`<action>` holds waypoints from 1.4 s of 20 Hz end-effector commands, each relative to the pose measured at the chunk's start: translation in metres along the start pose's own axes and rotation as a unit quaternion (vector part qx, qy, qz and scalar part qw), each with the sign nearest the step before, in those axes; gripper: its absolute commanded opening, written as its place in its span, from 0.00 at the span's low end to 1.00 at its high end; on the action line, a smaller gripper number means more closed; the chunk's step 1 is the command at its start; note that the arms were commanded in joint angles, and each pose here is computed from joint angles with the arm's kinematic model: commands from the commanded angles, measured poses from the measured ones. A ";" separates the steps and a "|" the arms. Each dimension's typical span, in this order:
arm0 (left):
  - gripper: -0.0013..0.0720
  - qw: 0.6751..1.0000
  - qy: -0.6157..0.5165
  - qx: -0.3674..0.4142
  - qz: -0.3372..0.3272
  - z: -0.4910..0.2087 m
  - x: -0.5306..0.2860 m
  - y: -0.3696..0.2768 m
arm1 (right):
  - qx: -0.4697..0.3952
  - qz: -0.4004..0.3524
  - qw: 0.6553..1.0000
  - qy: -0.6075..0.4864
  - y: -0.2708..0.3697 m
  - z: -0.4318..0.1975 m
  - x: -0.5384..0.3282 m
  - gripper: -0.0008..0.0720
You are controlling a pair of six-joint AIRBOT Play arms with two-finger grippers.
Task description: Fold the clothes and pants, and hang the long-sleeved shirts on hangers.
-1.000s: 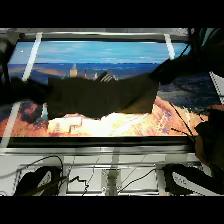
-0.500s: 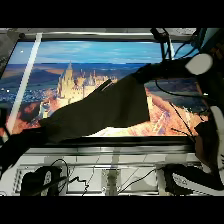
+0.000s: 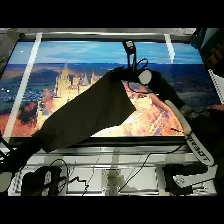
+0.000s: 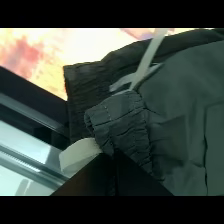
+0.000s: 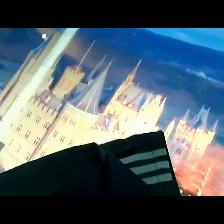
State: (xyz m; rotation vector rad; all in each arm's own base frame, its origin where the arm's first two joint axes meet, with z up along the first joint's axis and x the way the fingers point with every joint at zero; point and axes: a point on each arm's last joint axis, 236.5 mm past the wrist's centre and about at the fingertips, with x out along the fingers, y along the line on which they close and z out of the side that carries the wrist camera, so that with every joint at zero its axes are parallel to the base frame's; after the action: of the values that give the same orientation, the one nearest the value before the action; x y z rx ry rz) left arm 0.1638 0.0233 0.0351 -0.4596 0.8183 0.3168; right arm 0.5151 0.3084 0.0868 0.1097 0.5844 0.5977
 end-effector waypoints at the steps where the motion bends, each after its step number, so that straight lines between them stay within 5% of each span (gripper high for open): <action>1: 0.03 0.996 -0.059 -0.064 0.015 0.024 0.006 0.010 | 0.043 -0.019 0.996 -0.071 -0.003 0.017 0.022 0.02; 5: 0.04 0.993 -0.082 -0.083 0.027 0.035 0.008 0.017 | 0.041 -0.020 0.997 -0.069 -0.005 0.015 0.026 0.03; 6: 0.11 0.993 -0.082 -0.083 0.027 0.035 0.008 0.017 | 0.040 -0.020 0.997 -0.067 -0.005 0.014 0.026 0.21; 7: 0.37 0.993 -0.080 -0.084 0.026 0.035 0.008 0.016 | 0.034 -0.019 0.997 -0.063 -0.004 0.013 0.026 0.67; 8: 0.74 0.993 -0.078 -0.086 0.023 0.034 0.008 0.014 | 0.021 -0.019 0.998 -0.057 -0.004 0.010 0.026 0.87; 9: 1.00 0.993 -0.077 -0.089 0.022 0.033 0.009 0.014 | 0.009 -0.021 0.999 -0.049 -0.007 0.007 0.026 0.87; 19: 0.98 0.992 -0.078 -0.093 0.023 0.034 0.009 0.015 | 0.178 -0.055 0.956 0.228 -0.157 -0.114 -0.048 0.85; 23: 0.98 0.992 -0.078 -0.093 0.023 0.034 0.009 0.014 | 0.239 0.044 0.929 0.280 -0.146 -0.147 -0.055 0.85; 28: 0.98 0.990 -0.104 -0.092 0.001 0.047 0.007 0.006 | 0.242 0.081 0.906 0.339 -0.113 -0.197 -0.024 0.85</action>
State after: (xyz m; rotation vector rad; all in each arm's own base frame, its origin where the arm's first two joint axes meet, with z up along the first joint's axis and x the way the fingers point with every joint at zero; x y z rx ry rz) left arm 0.1882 0.0535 0.0492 -0.5835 0.6274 0.4575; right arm 0.4683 0.1665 -0.0759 0.4128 1.3225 0.5620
